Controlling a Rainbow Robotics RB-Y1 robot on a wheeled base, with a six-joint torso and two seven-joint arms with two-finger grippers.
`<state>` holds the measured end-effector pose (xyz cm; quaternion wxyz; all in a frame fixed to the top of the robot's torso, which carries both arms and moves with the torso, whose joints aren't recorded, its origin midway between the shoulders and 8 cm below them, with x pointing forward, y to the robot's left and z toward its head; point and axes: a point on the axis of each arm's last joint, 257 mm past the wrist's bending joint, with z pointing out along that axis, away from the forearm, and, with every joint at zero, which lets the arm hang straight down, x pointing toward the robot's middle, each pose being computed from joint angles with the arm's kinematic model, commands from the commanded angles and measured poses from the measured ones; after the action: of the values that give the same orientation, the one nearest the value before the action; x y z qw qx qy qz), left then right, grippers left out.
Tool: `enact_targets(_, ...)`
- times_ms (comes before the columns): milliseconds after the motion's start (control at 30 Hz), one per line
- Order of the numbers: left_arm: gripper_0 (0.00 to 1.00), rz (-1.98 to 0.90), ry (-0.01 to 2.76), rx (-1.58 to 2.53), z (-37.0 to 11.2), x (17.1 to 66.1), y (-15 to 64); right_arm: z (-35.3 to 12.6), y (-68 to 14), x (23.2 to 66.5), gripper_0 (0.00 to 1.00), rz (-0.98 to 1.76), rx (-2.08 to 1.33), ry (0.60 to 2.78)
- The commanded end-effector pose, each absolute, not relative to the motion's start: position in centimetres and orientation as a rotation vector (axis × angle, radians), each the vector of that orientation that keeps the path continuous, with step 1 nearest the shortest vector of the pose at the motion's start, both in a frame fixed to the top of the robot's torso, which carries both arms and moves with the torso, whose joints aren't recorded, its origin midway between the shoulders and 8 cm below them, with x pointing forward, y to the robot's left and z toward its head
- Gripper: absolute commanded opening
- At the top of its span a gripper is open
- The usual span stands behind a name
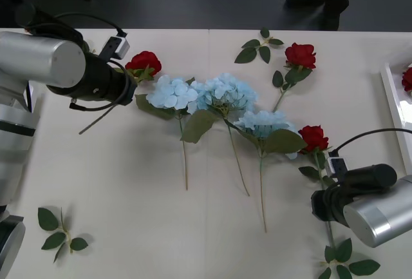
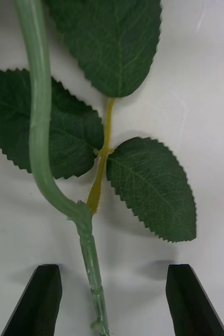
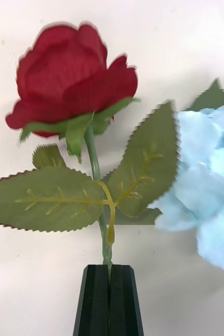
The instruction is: Put the red flowers into the right box and the blue flowers into the left box
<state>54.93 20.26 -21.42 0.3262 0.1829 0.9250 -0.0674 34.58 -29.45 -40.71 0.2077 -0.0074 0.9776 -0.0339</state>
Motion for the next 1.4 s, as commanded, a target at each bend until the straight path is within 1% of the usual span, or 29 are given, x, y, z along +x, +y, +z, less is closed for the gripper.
enact_targets(33, 0.00, -0.154, 2.353, 0.555, -20.2, 54.7, 21.7, -40.4, -28.8, 35.4, 0.52, -0.086, -0.082, 2.700)
enact_targets(67, 0.00, -0.150, 2.357, 0.550, -20.4, 54.7, 22.0, -40.3, -28.8, 35.4, 0.25, -0.087, -0.085, 2.701)
enact_targets(100, 0.00, -0.148, 2.357, 0.549, -20.4, 54.7, 22.0, -40.4, -28.7, 35.3, 0.10, -0.082, -0.085, 2.702)
enact_targets(133, 0.00, -0.144, 2.355, 0.548, -20.3, 54.7, 22.1, -40.4, -28.7, 35.3, 0.00, -0.081, -0.086, 2.704)
enact_targets(200, 0.03, -0.137, 2.356, 0.544, -20.3, 54.8, 22.3, -40.3, -28.9, 35.4, 0.00, -0.086, -0.090, 2.702)
enact_targets(233, 0.11, -0.135, 2.355, 0.541, -20.3, 54.8, 22.4, -40.3, -28.9, 35.4, 0.00, -0.086, -0.091, 2.701)
enact_targets(267, 0.43, -0.129, 2.356, 0.543, -20.3, 54.8, 22.5, -40.2, -28.9, 35.5, 0.00, -0.086, -0.092, 2.701)
enact_targets(333, 0.60, -0.127, 2.358, 0.542, -20.3, 54.8, 22.5, -40.2, -28.9, 35.5, 0.00, -0.086, -0.093, 2.700)
enact_targets(367, 0.73, -0.125, 2.356, 0.539, -20.3, 54.9, 22.6, -40.1, -29.0, 35.6, 0.00, -0.085, -0.089, 2.699)
enact_targets(433, 0.93, -0.127, 2.358, 0.542, -20.3, 54.8, 22.5, -40.0, -29.1, 35.7, 0.00, -0.087, -0.085, 2.697)
enact_targets(467, 0.96, -0.123, 2.358, 0.541, -20.4, 54.8, 22.6, -40.0, -29.2, 35.7, 0.00, -0.089, -0.085, 2.697)
enact_targets(533, 1.00, -0.118, 2.359, 0.540, -20.4, 54.9, 22.7, -39.9, -29.5, 35.8, 0.00, -0.095, -0.078, 2.694)
enact_targets(700, 1.00, -0.069, 2.383, 0.542, -20.9, 54.7, 23.4, -38.7, -31.2, 36.4, 0.00, -0.126, -0.059, 2.676)
enact_targets(800, 1.00, -0.017, 2.401, 0.542, -21.6, 54.6, 23.8, -37.0, -32.4, 36.7, 0.00, -0.140, -0.038, 2.668)
enact_targets(1133, 1.00, 0.102, 2.494, 0.536, -25.7, 54.2, 24.9, -28.1, -36.4, 36.0, 0.00, -0.161, 0.029, 2.678)
enact_targets(1400, 1.00, 0.144, 2.507, 0.563, -27.7, 54.4, 24.1, -21.0, -39.5, 35.7, 0.00, -0.199, 0.057, 2.661)
